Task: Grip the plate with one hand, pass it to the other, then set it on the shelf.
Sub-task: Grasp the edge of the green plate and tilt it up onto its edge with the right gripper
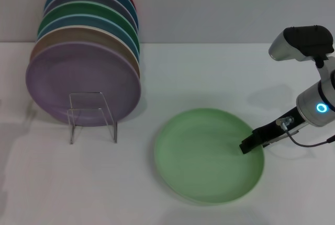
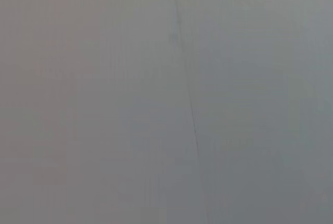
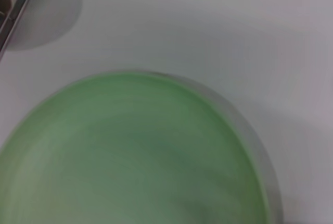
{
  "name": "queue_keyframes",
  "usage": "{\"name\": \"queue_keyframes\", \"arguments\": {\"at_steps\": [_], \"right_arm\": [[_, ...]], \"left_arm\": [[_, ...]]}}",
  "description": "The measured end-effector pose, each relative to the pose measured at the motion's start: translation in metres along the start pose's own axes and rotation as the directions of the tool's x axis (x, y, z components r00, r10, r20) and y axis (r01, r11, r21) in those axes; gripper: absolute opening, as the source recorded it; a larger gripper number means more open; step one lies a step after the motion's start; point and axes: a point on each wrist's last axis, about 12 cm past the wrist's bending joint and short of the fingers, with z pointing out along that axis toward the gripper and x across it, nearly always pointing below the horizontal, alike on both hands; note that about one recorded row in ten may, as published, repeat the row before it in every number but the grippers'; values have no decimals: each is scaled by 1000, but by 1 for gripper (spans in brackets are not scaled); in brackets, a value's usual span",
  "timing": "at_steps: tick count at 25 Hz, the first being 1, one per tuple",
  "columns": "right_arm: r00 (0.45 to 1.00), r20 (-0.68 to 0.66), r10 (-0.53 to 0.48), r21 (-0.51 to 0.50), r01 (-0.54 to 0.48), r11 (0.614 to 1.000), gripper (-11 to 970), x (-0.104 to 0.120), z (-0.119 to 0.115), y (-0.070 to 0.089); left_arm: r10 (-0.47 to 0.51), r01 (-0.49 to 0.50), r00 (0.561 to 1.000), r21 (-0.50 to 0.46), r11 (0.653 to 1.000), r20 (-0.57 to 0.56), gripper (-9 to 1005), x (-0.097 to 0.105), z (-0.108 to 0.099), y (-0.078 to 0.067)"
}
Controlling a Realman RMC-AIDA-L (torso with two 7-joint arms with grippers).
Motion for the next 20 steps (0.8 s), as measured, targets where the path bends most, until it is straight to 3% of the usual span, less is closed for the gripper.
{"name": "queue_keyframes", "arguments": {"at_steps": [4, 20], "right_arm": [[1000, -1, -1, 0, 1, 1000, 524, 0, 0, 0], [999, 15, -39, -5, 39, 999, 88, 1, 2, 2]], "left_arm": [[0, 0, 1000, 1, 1000, 1, 759, 0, 1, 0], [-3, 3, 1000, 8, 1000, 4, 755, 0, 6, -2]]}}
